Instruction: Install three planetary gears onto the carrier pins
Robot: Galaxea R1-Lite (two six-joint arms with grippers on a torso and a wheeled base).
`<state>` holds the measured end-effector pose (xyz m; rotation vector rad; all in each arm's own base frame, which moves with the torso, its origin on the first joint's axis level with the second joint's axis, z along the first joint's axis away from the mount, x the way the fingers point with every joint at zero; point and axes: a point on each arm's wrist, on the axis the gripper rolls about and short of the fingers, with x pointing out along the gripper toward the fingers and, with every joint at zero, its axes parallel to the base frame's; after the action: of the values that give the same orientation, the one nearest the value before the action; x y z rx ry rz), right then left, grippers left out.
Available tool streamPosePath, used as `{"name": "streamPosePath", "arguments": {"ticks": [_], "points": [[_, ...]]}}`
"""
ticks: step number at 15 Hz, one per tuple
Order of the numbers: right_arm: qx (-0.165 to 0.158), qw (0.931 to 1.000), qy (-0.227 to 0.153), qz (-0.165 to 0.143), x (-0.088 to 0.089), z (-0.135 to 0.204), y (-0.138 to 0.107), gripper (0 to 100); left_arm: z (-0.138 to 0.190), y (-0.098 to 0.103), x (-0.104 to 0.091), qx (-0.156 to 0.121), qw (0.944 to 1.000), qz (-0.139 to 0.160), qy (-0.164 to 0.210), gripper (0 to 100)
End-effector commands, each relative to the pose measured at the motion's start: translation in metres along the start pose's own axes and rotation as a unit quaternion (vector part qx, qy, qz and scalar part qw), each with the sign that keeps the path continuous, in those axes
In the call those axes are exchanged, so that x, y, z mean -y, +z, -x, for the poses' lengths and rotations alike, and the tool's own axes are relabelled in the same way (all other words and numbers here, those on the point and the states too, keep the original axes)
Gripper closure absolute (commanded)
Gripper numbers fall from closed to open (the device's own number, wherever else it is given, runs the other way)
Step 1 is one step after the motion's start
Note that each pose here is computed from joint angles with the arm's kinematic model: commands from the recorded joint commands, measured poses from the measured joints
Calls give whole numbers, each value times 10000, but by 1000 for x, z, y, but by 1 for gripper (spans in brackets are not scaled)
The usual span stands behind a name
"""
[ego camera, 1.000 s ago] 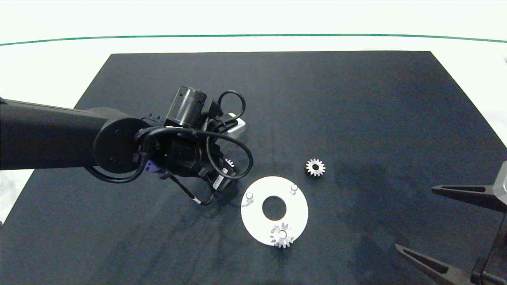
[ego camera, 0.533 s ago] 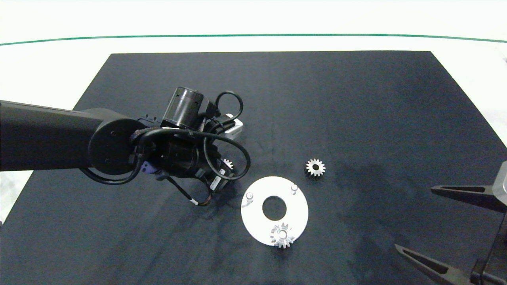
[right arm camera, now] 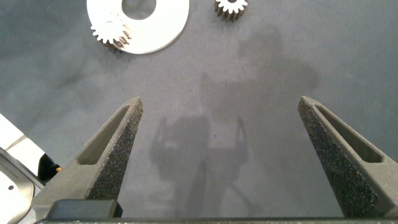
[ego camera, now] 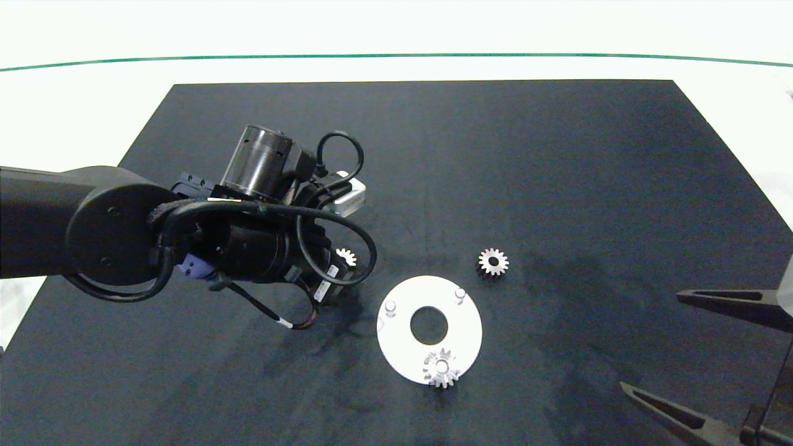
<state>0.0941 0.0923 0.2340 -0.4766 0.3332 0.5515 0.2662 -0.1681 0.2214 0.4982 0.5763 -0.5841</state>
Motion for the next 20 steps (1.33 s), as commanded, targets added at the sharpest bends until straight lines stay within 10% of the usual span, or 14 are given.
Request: {"name": "streamPosePath", "arguments": {"ticks": [1, 12, 20], "points": [[1, 10000, -12, 8, 0, 0, 0, 0, 10, -2, 1, 161, 9999, 31, 36, 78], [367, 9991, 130, 170, -1, 18, 1, 0, 12, -7, 55, 858, 9953, -149, -413, 78], [367, 9991, 130, 163, -1, 18, 1, 0, 8, -13, 57, 748, 9957, -327, -433, 78]]}}
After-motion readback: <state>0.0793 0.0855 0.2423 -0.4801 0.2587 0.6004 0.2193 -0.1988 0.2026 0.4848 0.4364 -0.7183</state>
